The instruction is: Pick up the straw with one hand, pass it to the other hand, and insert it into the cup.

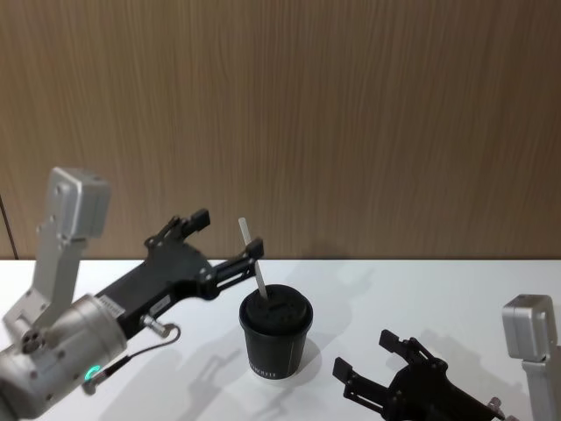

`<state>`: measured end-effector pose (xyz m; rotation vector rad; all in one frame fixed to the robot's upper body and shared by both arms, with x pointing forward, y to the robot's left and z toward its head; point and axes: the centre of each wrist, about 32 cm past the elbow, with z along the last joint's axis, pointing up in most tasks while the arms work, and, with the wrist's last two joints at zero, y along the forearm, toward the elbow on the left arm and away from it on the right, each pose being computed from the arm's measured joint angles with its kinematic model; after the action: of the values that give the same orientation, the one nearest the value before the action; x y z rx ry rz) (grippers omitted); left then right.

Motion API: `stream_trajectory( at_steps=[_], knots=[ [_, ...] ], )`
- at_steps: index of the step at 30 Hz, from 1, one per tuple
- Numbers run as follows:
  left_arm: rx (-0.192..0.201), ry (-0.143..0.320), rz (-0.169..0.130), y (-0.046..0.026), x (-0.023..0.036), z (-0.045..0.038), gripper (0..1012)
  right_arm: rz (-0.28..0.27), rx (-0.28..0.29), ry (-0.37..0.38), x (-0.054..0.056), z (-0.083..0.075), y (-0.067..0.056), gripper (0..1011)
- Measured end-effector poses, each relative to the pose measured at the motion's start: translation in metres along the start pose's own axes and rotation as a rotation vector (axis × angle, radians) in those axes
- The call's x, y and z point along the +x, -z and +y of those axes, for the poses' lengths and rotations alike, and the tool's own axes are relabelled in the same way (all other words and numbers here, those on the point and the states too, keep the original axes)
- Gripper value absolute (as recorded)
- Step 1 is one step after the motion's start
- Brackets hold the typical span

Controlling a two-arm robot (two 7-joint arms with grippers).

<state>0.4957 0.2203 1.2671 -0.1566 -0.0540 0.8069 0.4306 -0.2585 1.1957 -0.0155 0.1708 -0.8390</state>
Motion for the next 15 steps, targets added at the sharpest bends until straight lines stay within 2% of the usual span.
stream_trajectory(
  at_steps=[1, 2, 3, 8, 15],
  knots=[
    [0.007, 0.001, 0.001, -0.0003, -0.0014, 0.0047, 1000, -0.002, 0.0, -0.001, 0.0, 0.0, 0.0, 1001],
    [0.007, 0.001, 0.001, -0.0003, -0.0014, 0.0047, 1000, -0.002, 0.0, -0.001, 0.0, 0.0, 0.0, 1001],
    [0.017, 0.003, 0.003, -0.0001, -0.0032, 0.0099, 1000, -0.004, 0.0, -0.001, -0.001, 0.0, 0.0, 1001],
    [0.047, 0.007, 0.012, 0.0023, -0.0089, 0.0256, 1000, -0.009, 0.0, -0.003, -0.002, 0.001, 0.0, 1001],
    [0.079, 0.01, 0.025, 0.0063, -0.0151, 0.0408, 1000, -0.012, 0.0, -0.004, -0.002, 0.001, -0.001, 1001]
  ],
)
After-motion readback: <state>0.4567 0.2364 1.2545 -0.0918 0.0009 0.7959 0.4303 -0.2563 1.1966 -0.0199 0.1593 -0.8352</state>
